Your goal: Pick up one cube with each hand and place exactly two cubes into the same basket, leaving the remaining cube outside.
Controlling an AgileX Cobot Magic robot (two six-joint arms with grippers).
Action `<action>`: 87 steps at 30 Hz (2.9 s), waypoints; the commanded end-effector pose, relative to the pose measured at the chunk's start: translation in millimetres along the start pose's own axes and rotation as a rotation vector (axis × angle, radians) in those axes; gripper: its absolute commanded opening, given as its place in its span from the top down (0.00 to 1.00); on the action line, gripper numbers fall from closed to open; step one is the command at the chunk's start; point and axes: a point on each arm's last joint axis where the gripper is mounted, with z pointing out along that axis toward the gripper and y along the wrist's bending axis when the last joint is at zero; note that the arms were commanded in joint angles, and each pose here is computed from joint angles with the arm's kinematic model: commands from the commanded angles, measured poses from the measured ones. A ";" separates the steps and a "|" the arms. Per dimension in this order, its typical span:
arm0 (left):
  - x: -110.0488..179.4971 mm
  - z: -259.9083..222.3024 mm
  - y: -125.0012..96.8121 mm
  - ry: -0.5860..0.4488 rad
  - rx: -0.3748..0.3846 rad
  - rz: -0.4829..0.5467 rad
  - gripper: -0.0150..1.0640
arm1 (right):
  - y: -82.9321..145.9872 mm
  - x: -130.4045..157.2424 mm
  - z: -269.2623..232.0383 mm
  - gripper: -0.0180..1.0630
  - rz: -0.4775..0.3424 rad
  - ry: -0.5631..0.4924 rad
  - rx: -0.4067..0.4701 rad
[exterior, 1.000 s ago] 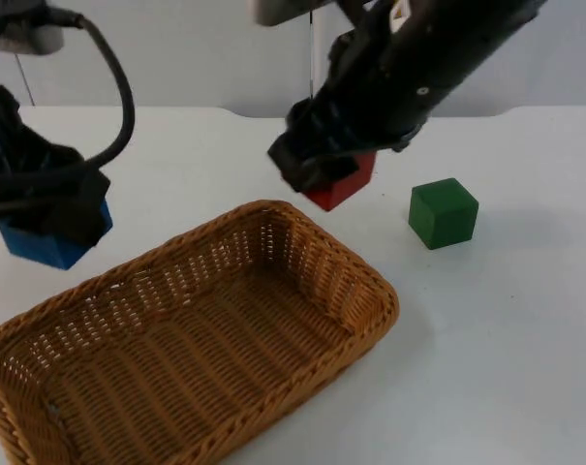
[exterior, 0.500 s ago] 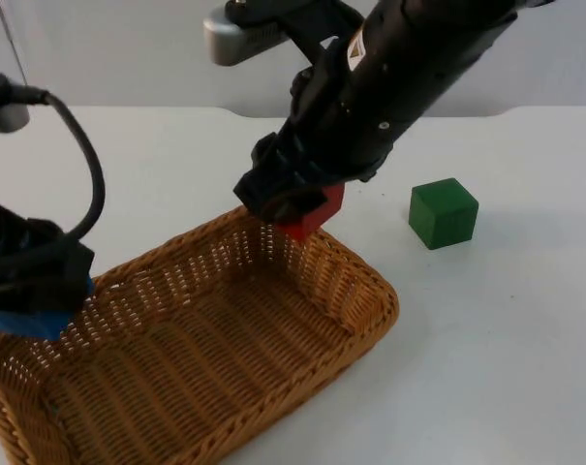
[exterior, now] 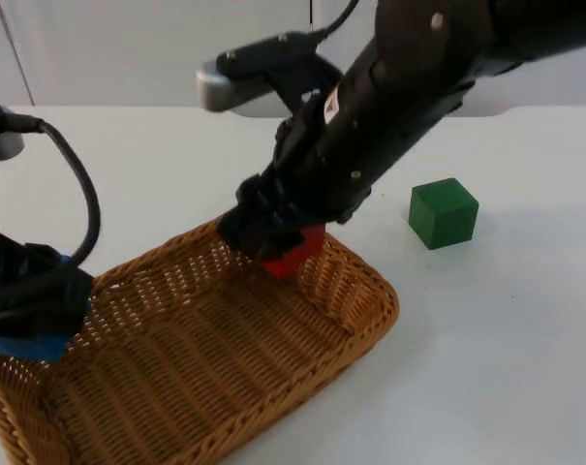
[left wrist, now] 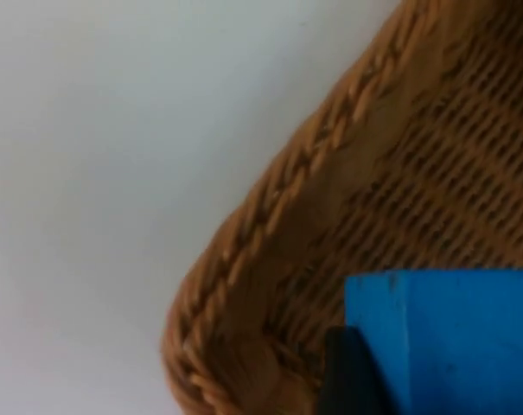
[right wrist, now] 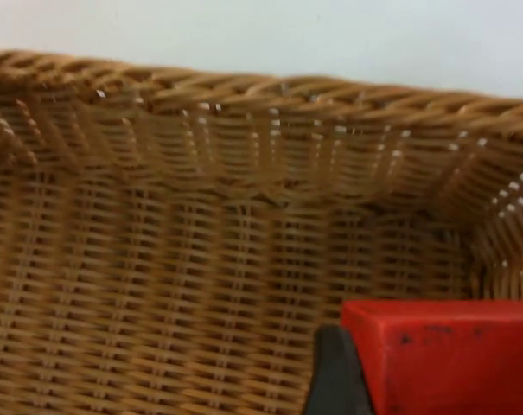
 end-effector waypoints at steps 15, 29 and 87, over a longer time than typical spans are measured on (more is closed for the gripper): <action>2.9 16.2 -20.7 0.003 0.025 0.083 0.99 | 0.4 3.6 23.1 0.98 -0.009 -0.031 0.007; 15.6 50.6 -15.3 0.126 -0.005 0.100 0.99 | -0.2 1.9 25.9 0.98 -0.009 -0.060 0.012; 2.3 -147.9 -30.7 -0.720 0.135 0.121 0.23 | 9.6 -44.3 -187.2 0.28 -0.051 -0.354 0.011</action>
